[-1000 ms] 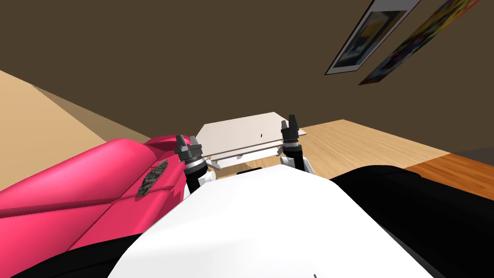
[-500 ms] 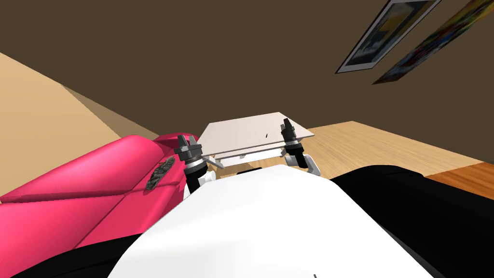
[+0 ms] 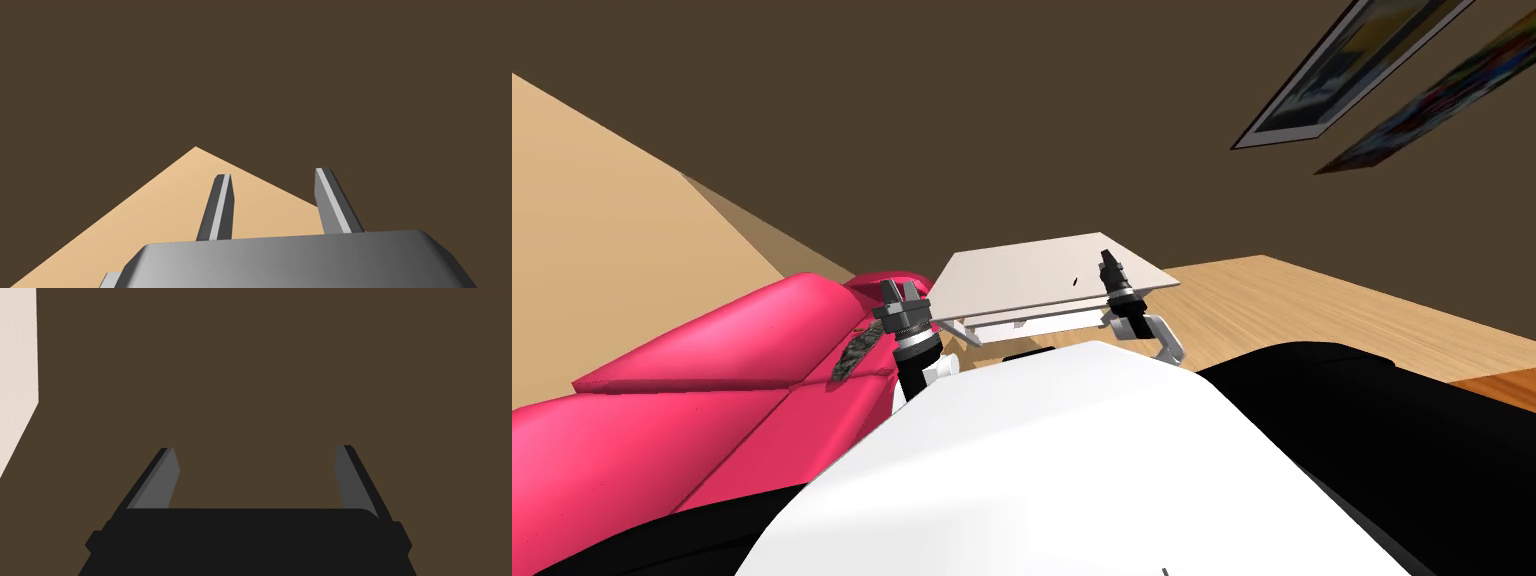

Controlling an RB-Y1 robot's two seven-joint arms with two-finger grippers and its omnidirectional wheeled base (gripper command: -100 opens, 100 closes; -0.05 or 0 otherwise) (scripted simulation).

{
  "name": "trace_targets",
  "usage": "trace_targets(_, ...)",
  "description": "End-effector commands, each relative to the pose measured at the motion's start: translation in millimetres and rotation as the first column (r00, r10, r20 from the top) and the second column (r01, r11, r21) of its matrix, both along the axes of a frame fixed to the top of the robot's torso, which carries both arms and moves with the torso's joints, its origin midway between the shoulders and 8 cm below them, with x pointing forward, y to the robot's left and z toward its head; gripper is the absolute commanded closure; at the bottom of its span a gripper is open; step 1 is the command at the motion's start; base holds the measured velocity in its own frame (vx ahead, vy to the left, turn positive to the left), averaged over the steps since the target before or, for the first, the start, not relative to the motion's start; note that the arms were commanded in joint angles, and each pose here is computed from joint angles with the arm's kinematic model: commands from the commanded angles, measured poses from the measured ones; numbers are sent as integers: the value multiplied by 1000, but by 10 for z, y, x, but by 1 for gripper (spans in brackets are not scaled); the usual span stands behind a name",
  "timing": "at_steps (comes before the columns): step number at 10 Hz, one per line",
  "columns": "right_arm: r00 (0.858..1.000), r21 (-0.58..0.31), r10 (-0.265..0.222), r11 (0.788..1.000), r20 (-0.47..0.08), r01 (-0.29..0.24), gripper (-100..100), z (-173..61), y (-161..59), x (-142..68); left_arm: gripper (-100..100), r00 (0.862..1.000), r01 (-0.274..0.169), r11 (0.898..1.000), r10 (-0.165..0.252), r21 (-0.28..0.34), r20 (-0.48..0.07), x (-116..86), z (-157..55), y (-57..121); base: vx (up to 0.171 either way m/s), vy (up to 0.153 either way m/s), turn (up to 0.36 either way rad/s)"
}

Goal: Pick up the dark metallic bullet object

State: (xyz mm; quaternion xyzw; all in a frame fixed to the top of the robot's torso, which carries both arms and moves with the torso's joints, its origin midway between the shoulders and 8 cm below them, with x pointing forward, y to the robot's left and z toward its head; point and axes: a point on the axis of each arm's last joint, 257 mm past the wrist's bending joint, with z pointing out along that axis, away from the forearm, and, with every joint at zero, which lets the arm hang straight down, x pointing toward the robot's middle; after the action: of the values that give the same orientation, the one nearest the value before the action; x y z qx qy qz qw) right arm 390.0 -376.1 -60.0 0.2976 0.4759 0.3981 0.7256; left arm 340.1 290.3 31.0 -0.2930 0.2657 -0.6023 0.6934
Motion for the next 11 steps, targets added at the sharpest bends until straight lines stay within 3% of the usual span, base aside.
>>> trace_targets(1,999,1,-22,1000,-35,22,-100,-92,-111,47,0,1000,0,1000,0,0,0,0,0,0,8,63,48)
trace_targets(2,994,-6,-60,998,-87,59,-100,-237,-318,102,0,1000,0,1000,0,0,0,0,0,0,11,78,105)
trace_targets(3,994,-5,-64,998,-92,63,-100,-250,-329,104,0,1000,0,1000,0,0,0,0,0,0,17,62,60)
trace_targets(4,983,-11,-109,994,-147,109,-100,-406,-563,146,0,1000,0,1000,0,0,0,0,0,0,25,82,143)
trace_targets(5,983,-11,-110,994,-149,110,-100,-410,-566,147,0,1000,0,1000,0,0,0,0,0,0,21,62,56)
trace_targets(6,969,-20,-151,988,-193,150,-100,-542,-789,172,0,1000,0,1000,0,0,0,0,0,0,29,69,128)
trace_targets(7,965,-17,-161,987,-205,161,-100,-571,-819,172,0,1000,0,1000,0,0,0,0,0,0,19,58,67)
trace_targets(8,947,-27,-205,979,-247,204,-100,-703,-1049,182,0,1000,0,1000,0,0,0,0,0,0,13,79,163)
trace_targets(9,941,-25,-216,976,-259,217,-100,-735,-1084,177,0,1000,0,1000,0,0,0,0,0,0,12,62,63)
trace_targets(10,921,-36,-255,966,-293,256,-100,-841,-1298,177,0,1000,0,1000,0,0,0,0,0,0,17,62,129)
trace_targets(11,911,-34,-271,961,-310,274,-100,-896,-1350,163,0,1000,0,1000,0,0,0,0,0,0,13,47,79)
